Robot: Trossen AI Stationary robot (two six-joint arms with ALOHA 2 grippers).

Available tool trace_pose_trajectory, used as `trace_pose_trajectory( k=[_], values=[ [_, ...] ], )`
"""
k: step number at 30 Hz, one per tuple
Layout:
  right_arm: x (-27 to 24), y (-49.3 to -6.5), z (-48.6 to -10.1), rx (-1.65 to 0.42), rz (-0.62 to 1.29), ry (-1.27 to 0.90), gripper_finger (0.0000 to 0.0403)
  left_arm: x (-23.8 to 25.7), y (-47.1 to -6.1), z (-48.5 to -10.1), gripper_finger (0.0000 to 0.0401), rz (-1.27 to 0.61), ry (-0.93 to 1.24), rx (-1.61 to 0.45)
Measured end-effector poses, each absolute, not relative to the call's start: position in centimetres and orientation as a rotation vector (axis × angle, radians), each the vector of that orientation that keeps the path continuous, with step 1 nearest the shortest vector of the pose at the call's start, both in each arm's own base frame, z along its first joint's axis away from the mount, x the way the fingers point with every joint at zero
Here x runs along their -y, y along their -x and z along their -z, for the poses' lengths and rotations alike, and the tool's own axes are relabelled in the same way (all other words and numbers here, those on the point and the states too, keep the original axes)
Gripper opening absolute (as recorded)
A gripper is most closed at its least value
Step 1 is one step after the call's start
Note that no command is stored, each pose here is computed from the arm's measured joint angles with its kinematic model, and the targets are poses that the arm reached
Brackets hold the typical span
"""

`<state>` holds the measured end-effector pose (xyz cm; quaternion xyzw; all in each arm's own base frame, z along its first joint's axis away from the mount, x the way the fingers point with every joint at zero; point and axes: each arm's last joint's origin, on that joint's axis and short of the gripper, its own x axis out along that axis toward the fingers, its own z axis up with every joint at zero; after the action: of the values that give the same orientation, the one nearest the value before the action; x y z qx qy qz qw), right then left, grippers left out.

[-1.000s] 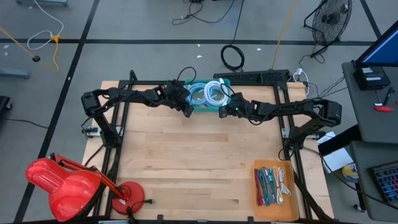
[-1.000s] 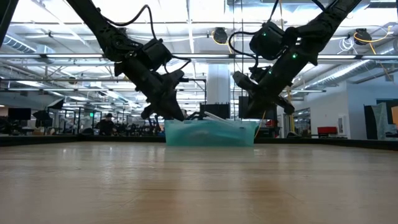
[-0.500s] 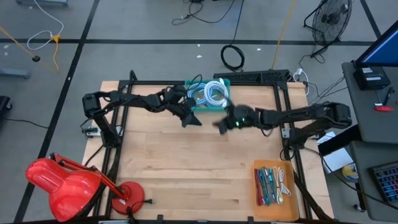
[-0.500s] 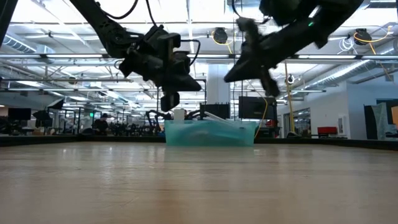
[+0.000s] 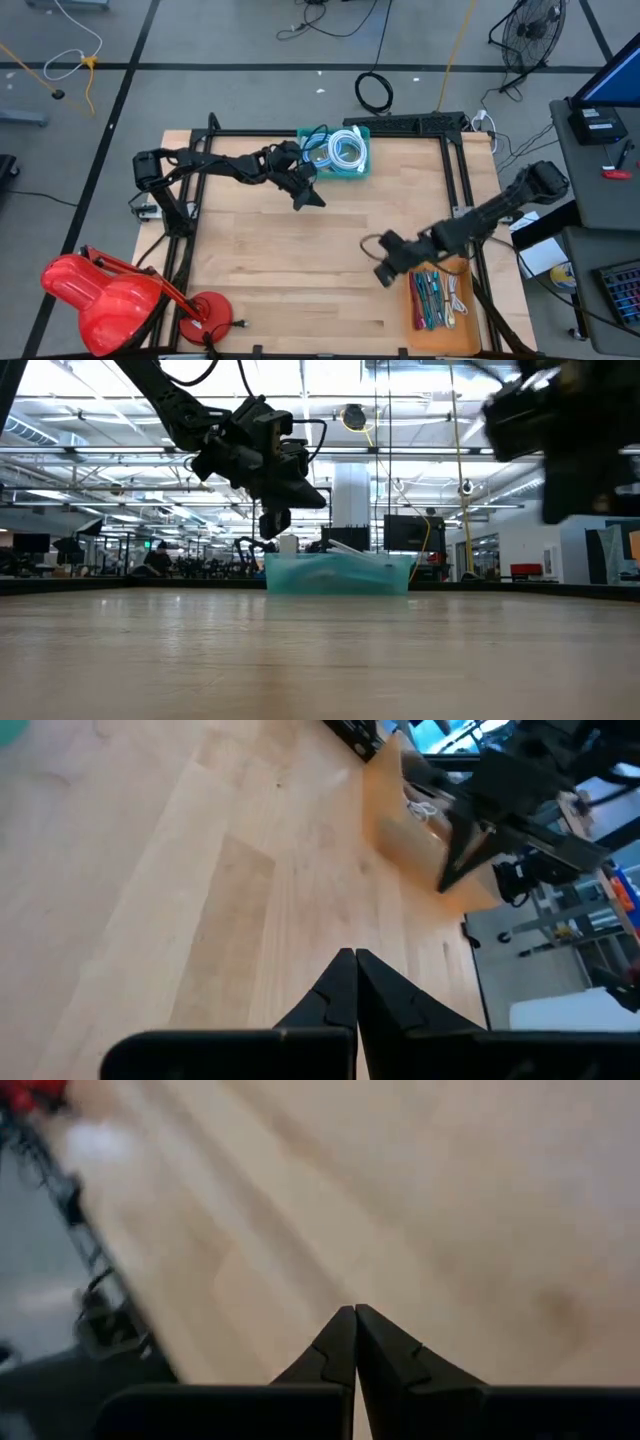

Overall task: Pick & Place USB Port
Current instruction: Adjust the orange bin on the table, then return to Home Position

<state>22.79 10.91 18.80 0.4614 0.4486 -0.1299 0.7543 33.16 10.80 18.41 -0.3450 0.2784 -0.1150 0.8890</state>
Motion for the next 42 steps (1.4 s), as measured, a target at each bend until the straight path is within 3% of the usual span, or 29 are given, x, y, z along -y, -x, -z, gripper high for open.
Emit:
trace_pose_trajectory(
  k=[13, 29, 42],
  values=[
    [-16.3, -19.5, -18.0, -1.122, 0.221, -1.024, 0.0000, -11.0, -33.1, -18.3, 0.0000, 0.202, 0.743, -0.587],
    [-17.8, -18.2, -17.8, -1.304, 0.056, -0.958, 0.0000, -11.1, -33.1, -18.3, 0.0000, 0.173, 0.748, -0.587],
    [-18.1, -20.8, -21.0, -1.146, -0.133, -0.981, 0.0000, -11.0, -32.8, -17.8, 0.0000, 0.158, 0.742, -0.635]
  ],
)
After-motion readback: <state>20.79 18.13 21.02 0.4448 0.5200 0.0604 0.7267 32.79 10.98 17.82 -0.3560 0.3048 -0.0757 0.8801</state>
